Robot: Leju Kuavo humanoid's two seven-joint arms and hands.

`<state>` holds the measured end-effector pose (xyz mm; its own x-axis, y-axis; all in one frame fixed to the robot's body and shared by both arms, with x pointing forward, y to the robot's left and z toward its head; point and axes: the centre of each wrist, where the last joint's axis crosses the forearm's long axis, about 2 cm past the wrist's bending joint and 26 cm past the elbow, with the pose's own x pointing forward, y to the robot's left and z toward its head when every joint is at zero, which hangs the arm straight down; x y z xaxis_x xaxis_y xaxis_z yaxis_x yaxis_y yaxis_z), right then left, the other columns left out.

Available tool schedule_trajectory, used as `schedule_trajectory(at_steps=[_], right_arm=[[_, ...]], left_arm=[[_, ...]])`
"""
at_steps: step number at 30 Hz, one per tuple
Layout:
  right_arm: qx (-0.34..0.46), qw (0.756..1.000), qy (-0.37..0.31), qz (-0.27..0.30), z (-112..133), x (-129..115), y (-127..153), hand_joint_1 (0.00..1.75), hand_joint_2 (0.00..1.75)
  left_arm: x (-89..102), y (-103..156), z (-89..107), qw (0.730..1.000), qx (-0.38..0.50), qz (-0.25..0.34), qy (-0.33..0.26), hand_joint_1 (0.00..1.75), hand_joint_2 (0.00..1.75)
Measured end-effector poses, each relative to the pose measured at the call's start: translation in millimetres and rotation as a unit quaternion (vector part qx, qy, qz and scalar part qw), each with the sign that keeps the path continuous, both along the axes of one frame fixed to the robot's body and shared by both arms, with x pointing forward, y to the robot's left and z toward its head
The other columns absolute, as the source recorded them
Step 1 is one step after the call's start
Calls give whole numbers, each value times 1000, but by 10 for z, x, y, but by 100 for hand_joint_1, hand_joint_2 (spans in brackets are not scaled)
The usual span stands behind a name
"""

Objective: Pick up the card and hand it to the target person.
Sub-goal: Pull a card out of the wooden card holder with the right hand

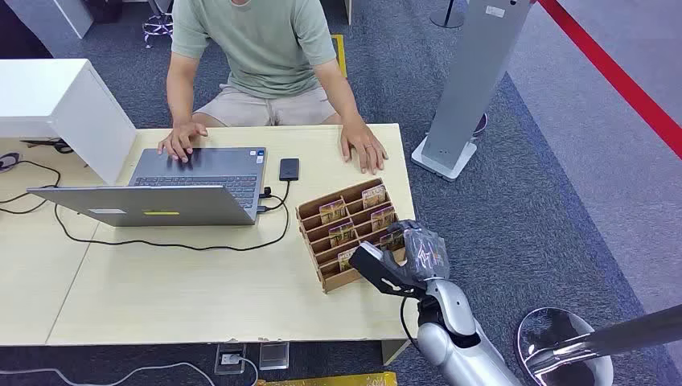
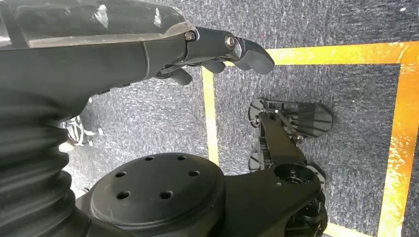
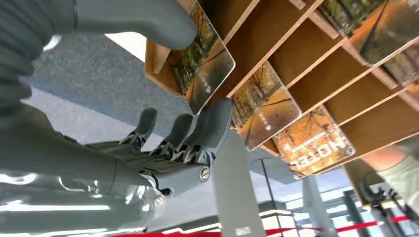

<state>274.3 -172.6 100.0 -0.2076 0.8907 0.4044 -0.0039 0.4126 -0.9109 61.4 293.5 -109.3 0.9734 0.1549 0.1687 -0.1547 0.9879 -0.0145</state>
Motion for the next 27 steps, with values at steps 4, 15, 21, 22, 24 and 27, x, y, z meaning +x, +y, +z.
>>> schedule_trajectory(at_steps=[4,15,21,22,24,27], right_arm=[[1,1000,5,-1,-21,1,3,81,175],[-1,1000,15,-2,-78,17,-18,84,175],[2,1000,16,-3,-74,35,-8,122,175],[3,1000,15,-3,-72,40,-8,128,175],[5,1000,13,-4,-67,50,-8,141,175],[6,1000,11,-3,-64,56,-9,155,175]], left_arm=[[0,0,0,1000,0,0,0,0,175],[-1,0,0,1000,0,0,0,0,175],[-1,0,0,1000,0,0,1,0,175],[-1,0,0,1000,0,0,1,0,175],[-2,0,0,1000,0,0,1,0,175],[-2,0,0,1000,0,0,1,0,175]])
